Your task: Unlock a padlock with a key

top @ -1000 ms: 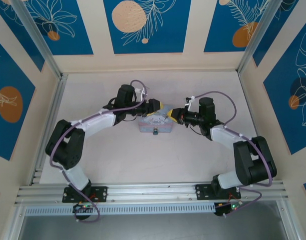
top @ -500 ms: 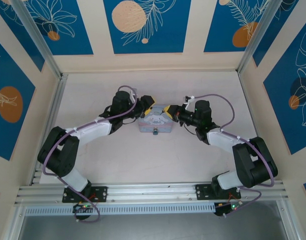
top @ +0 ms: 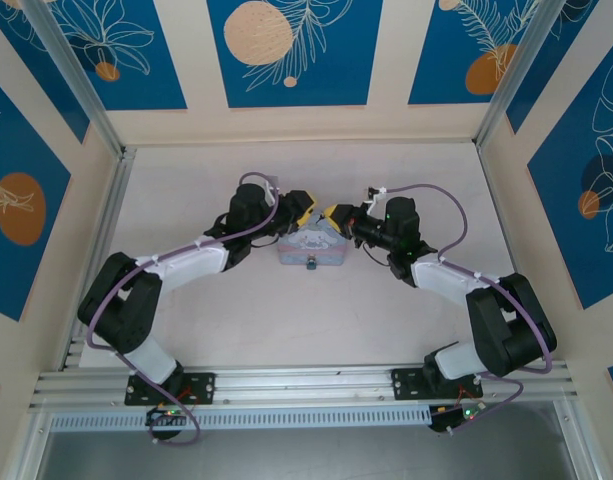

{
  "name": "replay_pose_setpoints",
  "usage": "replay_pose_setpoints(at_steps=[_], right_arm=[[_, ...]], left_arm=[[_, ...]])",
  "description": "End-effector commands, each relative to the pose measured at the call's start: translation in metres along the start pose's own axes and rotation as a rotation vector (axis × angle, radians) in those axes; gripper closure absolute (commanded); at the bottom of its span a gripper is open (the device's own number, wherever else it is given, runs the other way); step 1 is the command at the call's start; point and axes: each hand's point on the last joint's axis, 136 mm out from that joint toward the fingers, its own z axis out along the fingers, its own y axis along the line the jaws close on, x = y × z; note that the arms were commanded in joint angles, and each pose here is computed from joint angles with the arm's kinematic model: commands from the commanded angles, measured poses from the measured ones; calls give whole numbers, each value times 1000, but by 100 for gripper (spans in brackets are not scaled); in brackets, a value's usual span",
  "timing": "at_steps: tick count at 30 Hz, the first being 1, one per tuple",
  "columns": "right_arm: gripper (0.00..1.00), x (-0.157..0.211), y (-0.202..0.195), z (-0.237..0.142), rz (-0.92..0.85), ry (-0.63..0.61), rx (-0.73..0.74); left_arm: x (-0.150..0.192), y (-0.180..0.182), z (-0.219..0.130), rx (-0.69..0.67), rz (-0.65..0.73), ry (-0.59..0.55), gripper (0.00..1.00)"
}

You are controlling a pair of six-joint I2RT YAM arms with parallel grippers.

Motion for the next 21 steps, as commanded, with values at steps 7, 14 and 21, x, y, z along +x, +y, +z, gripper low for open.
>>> replay_pose_setpoints(at_steps=[7,14,21], right_arm=[[100,-10,11,7,7,-26,-42],[100,-11,9,7,16,-30,-40],[100,-11,8,6,26,-31,-44]], left_arm=[[7,-8,12,34,-14,-4,74],[6,-8,13,31,-17,-18,85],[5,-10,14,33,-11,-32,100]])
